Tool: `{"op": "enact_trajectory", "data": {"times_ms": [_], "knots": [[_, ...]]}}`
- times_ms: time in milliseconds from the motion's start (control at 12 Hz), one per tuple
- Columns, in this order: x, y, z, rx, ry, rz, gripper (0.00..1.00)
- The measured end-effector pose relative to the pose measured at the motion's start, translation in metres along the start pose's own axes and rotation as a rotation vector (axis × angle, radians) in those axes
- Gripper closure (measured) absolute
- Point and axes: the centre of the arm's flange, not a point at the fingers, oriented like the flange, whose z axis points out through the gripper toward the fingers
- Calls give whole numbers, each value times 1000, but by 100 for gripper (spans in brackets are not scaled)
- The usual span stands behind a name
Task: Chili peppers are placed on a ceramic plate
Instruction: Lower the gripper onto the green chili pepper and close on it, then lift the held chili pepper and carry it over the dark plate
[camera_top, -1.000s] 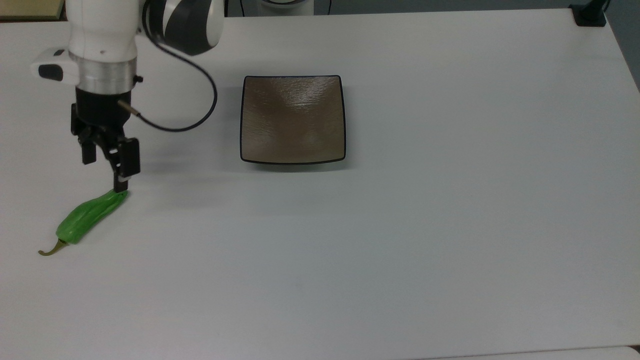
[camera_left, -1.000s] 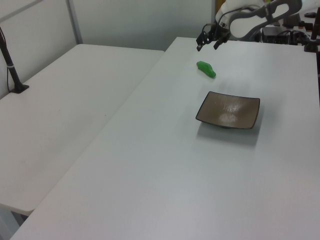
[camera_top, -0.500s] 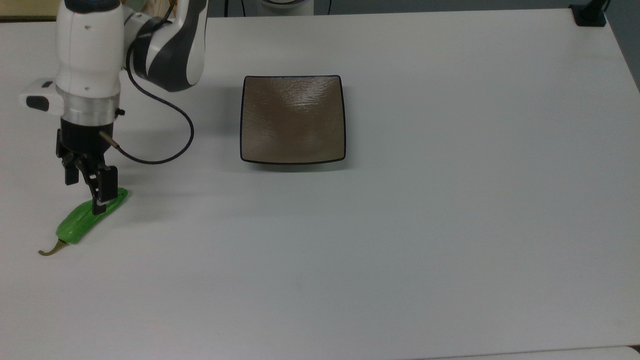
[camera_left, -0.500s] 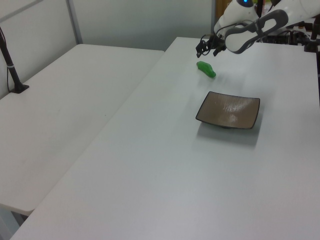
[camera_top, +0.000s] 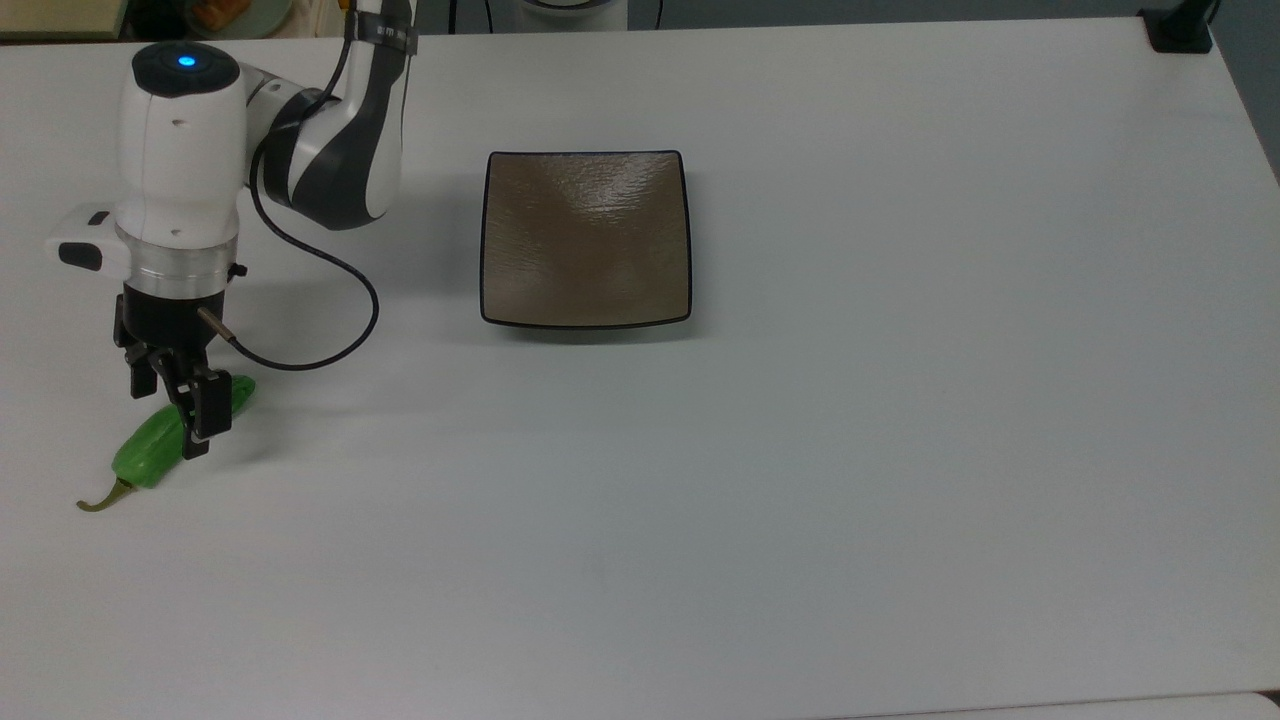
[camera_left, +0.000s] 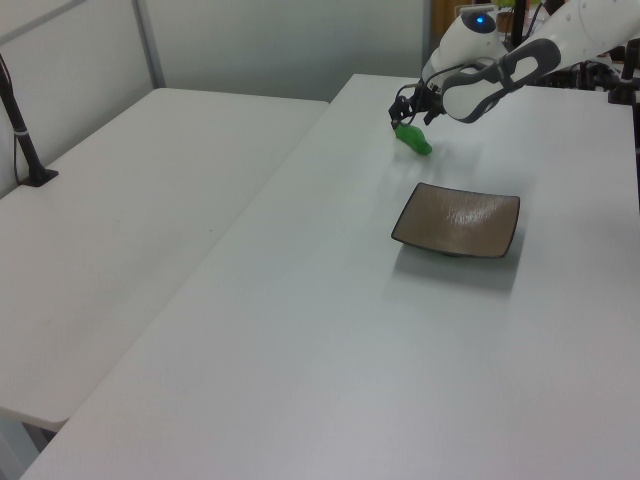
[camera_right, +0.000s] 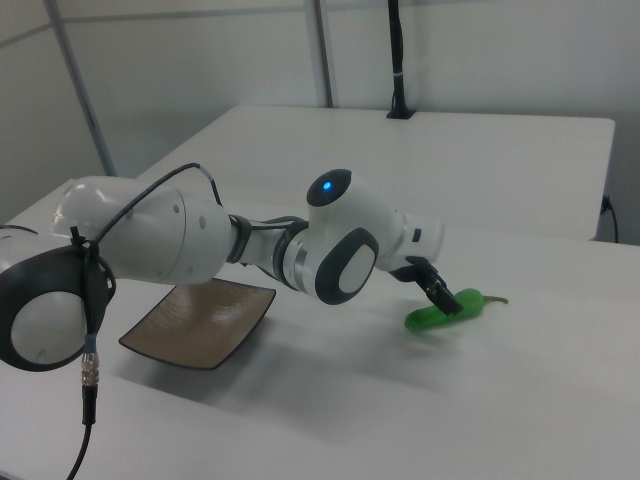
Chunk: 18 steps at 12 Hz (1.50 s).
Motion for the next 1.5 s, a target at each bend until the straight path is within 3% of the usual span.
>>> {"op": "enact_trajectory", "data": {"times_ms": [500,583,750,917,1000,1500], "knots": [[-9,13,23,-25,-22,3,0],[-11,15,26,-29,-26,3,10],[-13,15,29,-40,-26,-48,21],[-12,15,28,-41,-22,-84,56],[-12,15,28,-41,-22,-90,67],[-3,3,17,-20,2,-97,67]]}}
